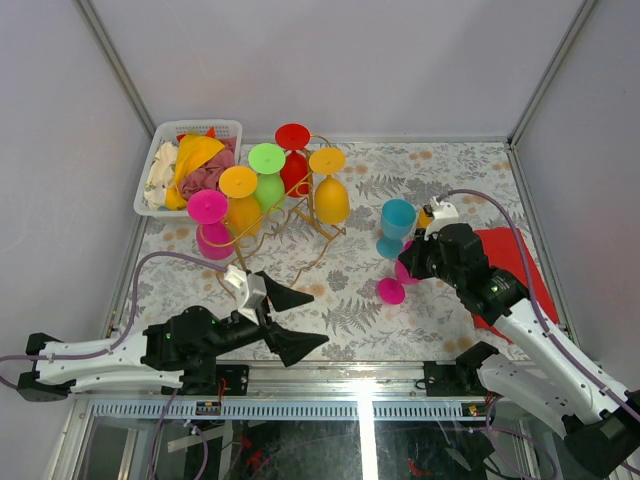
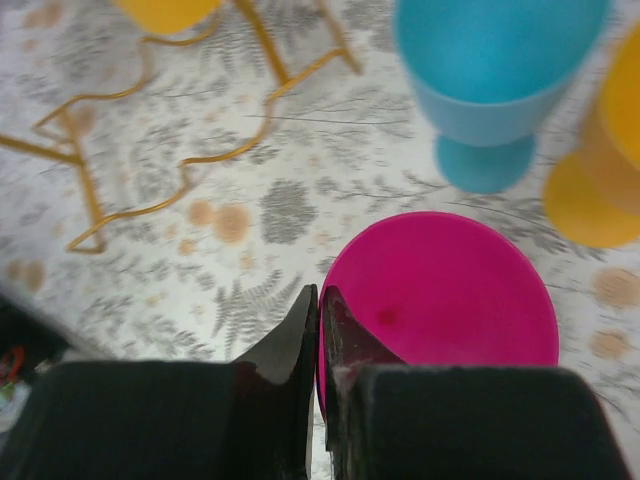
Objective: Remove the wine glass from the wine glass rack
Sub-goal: Place the wine glass at the center of the board.
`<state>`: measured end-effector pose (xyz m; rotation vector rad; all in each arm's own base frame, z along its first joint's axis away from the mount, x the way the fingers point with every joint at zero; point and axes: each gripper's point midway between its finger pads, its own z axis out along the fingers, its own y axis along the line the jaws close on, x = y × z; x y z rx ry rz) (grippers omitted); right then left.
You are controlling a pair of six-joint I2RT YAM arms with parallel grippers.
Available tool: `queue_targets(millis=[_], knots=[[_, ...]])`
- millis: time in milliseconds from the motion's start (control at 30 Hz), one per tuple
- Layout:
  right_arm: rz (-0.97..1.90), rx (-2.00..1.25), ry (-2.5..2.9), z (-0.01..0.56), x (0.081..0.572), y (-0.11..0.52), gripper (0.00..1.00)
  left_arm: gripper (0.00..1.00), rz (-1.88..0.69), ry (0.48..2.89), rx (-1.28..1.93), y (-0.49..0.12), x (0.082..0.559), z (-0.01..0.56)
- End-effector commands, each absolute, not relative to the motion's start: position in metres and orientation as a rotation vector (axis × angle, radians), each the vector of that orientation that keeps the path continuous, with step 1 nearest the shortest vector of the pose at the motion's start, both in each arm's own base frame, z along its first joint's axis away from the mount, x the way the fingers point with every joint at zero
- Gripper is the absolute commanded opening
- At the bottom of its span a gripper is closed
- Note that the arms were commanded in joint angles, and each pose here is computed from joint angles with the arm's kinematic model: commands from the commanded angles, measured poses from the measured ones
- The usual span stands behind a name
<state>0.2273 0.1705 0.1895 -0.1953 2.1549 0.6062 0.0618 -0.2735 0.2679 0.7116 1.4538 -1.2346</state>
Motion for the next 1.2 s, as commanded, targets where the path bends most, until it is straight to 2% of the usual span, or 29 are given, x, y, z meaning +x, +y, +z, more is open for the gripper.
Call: queue_targets(millis=[0, 267, 933, 1167], knots=[[0.356, -0.079, 2.103, 0.198, 0.246, 0.133, 0.0, 1.0, -1.27, 1.44, 0.552, -0.266, 0.074, 0.283], [0.157, 0.024, 2.092, 0.195, 0.259, 0.104, 0.0, 1.0, -1.238, 1.497, 0.551, -0.267, 0.077, 0.283], [0.082, 0.082, 2.087, 0.168, 0.275, 0.101, 0.0, 1.0, -1.171, 1.576, 0.576, -0.279, 0.082, 0.271], [0.03, 0.042, 2.138, 0.157, 0.276, 0.1, 0.03, 1.0, -1.166, 1.578, 0.555, -0.277, 0.085, 0.271]])
